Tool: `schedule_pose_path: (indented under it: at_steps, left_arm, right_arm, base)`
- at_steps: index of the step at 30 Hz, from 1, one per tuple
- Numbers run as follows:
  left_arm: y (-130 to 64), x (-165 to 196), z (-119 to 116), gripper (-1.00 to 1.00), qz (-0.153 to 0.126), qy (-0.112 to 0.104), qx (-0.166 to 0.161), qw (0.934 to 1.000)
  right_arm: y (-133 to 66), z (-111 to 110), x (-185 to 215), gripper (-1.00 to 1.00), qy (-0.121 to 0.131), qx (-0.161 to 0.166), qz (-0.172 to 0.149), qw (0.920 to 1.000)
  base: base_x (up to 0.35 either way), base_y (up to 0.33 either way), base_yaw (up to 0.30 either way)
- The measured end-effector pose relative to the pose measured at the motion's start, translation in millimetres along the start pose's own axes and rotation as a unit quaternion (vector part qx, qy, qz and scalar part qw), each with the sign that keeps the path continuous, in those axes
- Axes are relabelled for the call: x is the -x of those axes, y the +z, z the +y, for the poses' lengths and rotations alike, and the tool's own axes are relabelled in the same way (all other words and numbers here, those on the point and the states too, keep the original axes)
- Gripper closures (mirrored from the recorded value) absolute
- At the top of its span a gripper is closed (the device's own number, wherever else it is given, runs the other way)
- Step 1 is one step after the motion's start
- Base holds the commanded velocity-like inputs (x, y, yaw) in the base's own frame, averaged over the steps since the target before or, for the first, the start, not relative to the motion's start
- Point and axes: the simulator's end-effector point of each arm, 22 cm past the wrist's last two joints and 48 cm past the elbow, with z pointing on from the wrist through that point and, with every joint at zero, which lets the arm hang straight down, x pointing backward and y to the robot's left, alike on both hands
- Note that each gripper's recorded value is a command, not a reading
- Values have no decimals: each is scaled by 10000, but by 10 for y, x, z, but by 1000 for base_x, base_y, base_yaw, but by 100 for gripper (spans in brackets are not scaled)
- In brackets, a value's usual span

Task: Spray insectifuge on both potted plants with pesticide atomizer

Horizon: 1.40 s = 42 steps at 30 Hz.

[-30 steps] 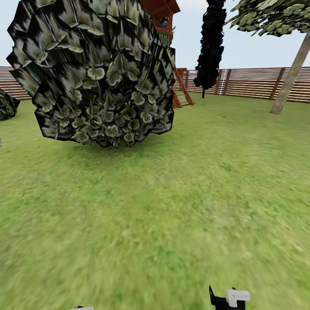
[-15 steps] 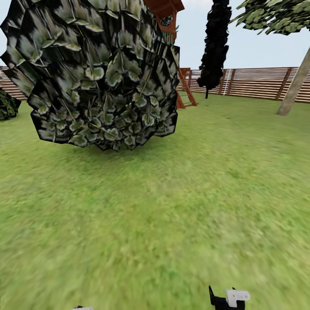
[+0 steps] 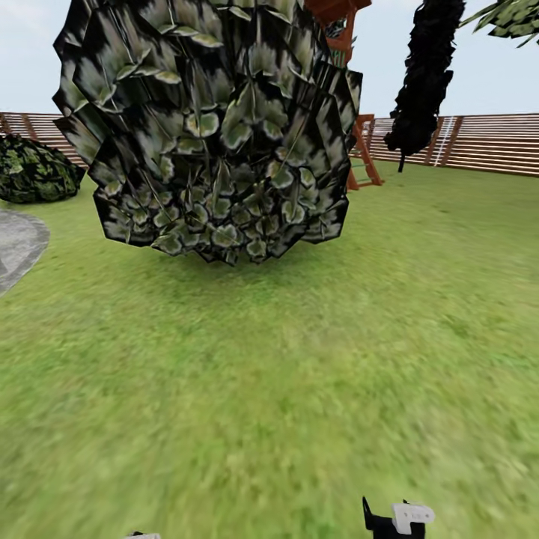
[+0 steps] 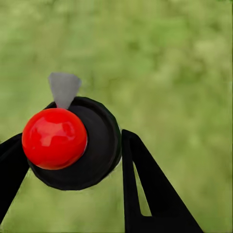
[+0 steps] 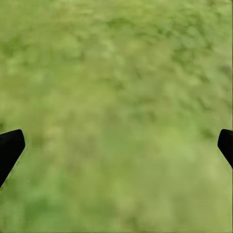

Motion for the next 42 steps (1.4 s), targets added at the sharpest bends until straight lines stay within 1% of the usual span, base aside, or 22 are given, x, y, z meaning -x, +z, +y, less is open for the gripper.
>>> schedule_pose_path:
  at_steps: [7,10,12,19,22,26,28,42]
  left_arm:
    - [0,-23,27,100,29,-14,28,10000]
    - [-1,-24,78,100,21,-157,125,9998]
    - [-4,-30,107,100,21,-209,168,9996]
    - [-30,-99,124,100,68,-225,191,9995]
    - [-37,-114,117,100,74,-225,184,9995]
    - [-38,-113,116,100,69,-225,183,9996]
    - [-37,-111,118,100,64,-227,185,9996]
    - [-42,-118,105,100,60,-227,176,9996]
  right_arm:
    - [-2,5,-27,-100,0,2,29,10000]
    - [-3,5,-38,-100,-1,1,41,10000]
    - [-3,4,-44,-100,-3,0,47,10000]
    - [-2,-7,-64,-100,-5,-9,67,10000]
    - [-4,-11,-72,-100,-2,-12,78,10000]
    - [-87,94,-268,-100,67,96,324,9994]
    - [-103,117,-301,-100,85,113,364,9992]
    - [-108,120,-312,-100,91,116,379,9992]
  base:
    - [339,43,270]
    - [335,123,270]
    - [334,129,270]
    - [334,124,263]
    - [334,118,69]
    - [334,113,9]
    - [334,112,1]
    - [330,123,0]
